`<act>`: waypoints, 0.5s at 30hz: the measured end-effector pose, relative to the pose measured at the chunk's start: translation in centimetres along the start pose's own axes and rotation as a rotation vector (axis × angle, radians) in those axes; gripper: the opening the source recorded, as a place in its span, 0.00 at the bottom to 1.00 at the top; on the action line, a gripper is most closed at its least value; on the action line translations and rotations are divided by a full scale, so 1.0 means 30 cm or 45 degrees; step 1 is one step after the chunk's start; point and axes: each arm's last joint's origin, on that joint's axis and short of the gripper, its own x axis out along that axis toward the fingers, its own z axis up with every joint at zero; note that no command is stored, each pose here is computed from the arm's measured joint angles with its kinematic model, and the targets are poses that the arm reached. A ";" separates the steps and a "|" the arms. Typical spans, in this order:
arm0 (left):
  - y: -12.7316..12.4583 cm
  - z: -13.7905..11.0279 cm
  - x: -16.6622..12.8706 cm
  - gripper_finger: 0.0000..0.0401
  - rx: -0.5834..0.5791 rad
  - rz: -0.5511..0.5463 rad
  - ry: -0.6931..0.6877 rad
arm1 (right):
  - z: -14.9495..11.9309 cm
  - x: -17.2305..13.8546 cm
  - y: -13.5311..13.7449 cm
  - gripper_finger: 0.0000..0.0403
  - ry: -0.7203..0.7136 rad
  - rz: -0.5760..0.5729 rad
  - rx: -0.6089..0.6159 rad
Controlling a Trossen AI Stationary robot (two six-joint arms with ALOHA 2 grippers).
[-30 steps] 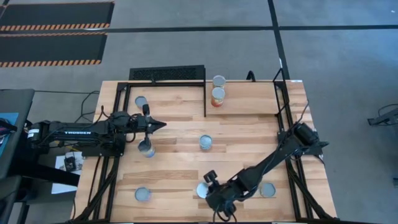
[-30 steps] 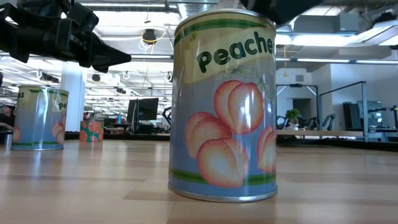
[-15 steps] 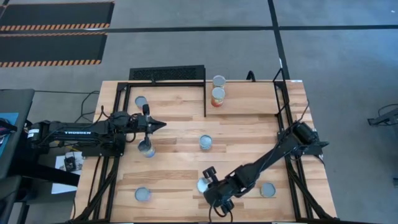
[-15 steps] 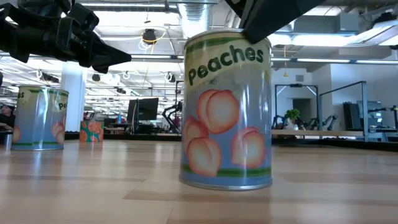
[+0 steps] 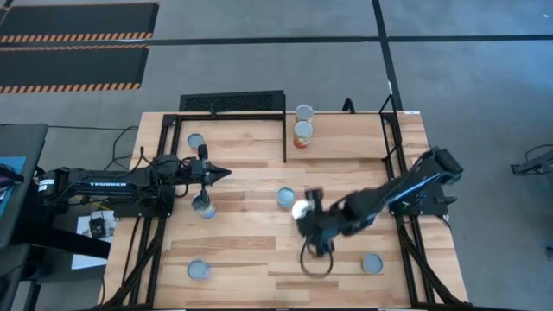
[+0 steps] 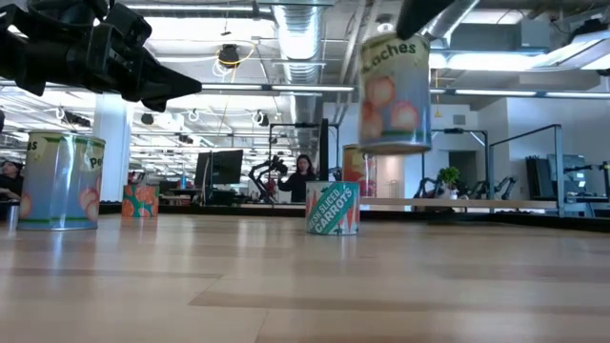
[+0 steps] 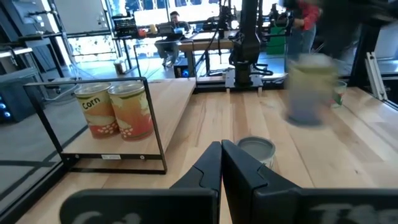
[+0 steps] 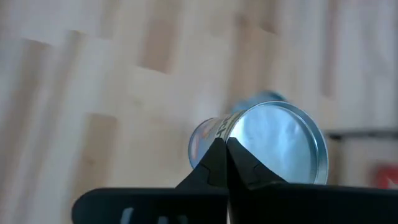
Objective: Pick and place cans onto a shelf
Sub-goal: Put the right canned peaches on the shelf
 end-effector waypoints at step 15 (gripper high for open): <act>0.003 0.018 0.000 0.00 0.033 0.027 -0.066 | -0.371 0.013 -0.535 0.00 0.121 -0.340 0.475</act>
